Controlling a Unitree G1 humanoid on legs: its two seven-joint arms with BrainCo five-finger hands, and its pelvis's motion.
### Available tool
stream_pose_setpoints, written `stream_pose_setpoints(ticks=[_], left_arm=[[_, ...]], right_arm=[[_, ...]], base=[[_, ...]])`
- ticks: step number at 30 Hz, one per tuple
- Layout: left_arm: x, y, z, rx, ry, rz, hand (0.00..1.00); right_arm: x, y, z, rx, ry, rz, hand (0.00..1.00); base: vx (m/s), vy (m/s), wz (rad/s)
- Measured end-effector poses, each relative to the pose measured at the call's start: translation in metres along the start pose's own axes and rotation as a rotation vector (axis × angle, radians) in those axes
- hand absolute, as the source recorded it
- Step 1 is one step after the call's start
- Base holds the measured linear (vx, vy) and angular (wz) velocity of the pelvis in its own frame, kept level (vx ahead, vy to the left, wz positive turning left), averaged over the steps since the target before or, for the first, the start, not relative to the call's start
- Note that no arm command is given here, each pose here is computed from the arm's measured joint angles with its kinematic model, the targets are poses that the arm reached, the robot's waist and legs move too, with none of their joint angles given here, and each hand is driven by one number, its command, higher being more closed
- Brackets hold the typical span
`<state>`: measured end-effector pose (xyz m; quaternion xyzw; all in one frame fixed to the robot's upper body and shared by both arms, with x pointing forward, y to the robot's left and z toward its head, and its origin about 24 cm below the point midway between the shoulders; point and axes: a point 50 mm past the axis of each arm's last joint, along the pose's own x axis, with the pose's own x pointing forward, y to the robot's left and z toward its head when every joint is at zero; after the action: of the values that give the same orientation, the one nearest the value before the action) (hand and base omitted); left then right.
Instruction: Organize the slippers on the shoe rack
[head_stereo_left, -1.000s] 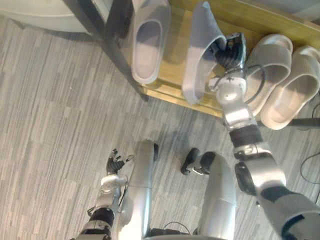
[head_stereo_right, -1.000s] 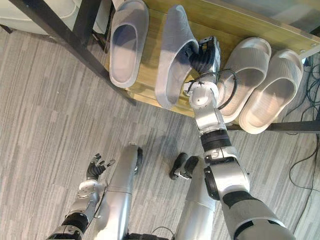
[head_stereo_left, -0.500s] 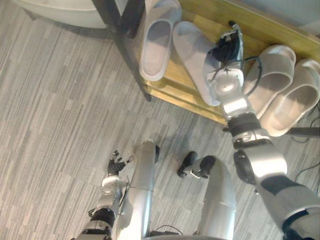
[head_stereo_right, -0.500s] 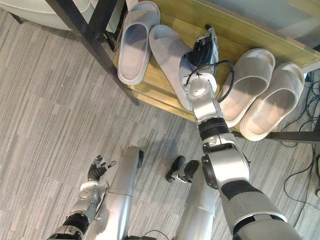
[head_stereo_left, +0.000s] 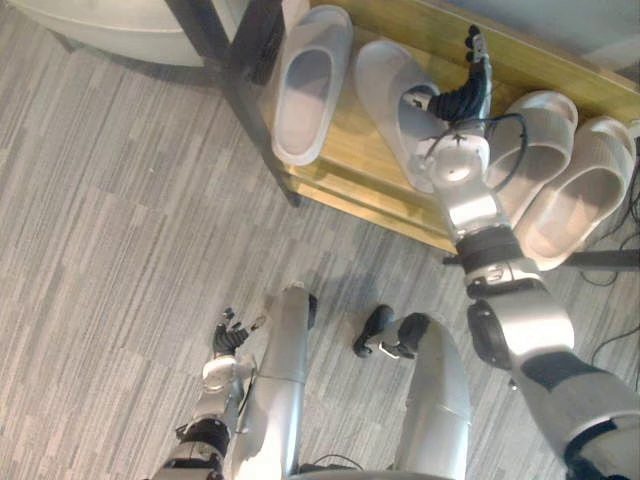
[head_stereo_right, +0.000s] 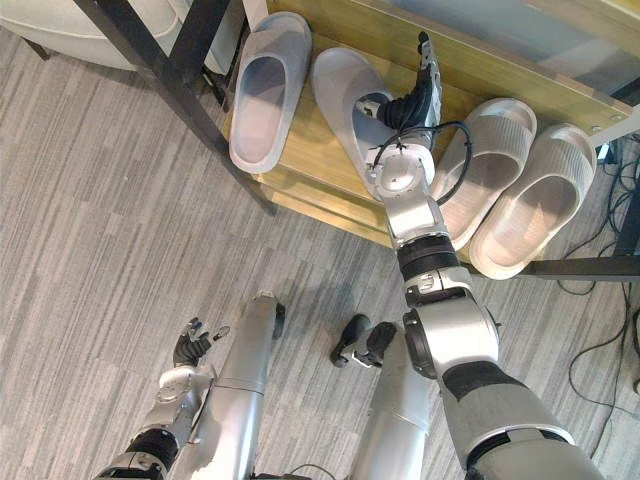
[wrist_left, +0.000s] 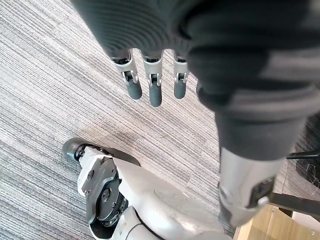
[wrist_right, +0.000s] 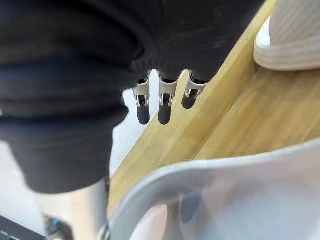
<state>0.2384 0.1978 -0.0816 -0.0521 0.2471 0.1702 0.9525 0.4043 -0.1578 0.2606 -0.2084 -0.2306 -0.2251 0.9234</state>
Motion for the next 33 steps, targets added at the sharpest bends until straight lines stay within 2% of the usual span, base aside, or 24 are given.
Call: stream_pose_setpoints(ticks=[8,18,33], left_arm=[[0.000,0.005,-0.004,-0.010,0.024,0.024,0.00],[0.000,0.009,-0.006,-0.027,0.033,0.042,0.00],[0.001,0.012,-0.008,-0.085,0.065,0.086,0.00]], right_arm=[[-0.022,0.005,-0.009,0.077,0.003,0.002,0.00],[-0.070,0.043,-0.036,0.285,0.190,0.075,0.00],[-0.083,0.053,-0.033,0.596,0.254,0.125,0.00]], base=[[0.01,0.006,-0.02],[0.01,0.005,-0.02],[0.00,0.002,0.00]])
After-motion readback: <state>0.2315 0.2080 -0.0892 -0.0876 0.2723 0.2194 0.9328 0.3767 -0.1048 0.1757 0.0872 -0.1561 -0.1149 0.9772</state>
